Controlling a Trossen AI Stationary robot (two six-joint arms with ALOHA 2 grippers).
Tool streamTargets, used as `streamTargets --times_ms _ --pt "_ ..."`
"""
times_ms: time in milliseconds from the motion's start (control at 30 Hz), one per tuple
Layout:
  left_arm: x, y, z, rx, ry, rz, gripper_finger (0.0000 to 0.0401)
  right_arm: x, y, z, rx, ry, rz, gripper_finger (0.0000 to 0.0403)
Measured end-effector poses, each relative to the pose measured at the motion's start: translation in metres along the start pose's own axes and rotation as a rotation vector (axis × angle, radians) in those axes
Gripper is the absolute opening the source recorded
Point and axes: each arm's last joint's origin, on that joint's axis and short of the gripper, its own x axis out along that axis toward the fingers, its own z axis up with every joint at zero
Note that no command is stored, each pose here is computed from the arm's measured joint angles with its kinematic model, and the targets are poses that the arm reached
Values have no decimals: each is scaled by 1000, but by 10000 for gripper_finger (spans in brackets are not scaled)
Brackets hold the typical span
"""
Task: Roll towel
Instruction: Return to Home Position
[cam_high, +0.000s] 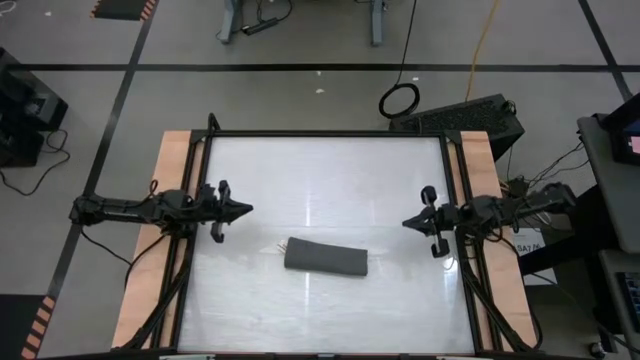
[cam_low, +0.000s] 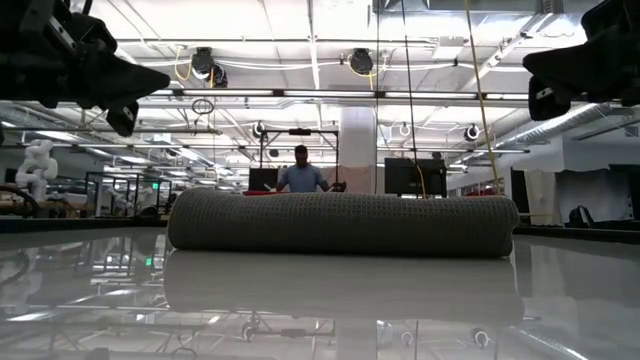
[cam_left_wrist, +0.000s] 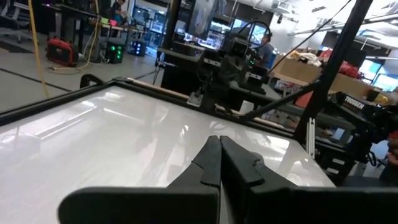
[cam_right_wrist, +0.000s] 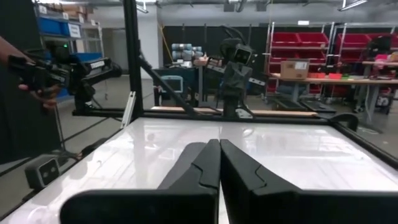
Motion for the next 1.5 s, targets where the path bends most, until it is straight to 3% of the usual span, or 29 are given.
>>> streamTargets --times_ms 867,1500 --pt "-7 2 1 16 -29 36 1 -3 -20 -11 -84 121 -104 0" --pt "-7 2 0 17 -24 37 1 -7 -20 -4 -85 33 -100 0"
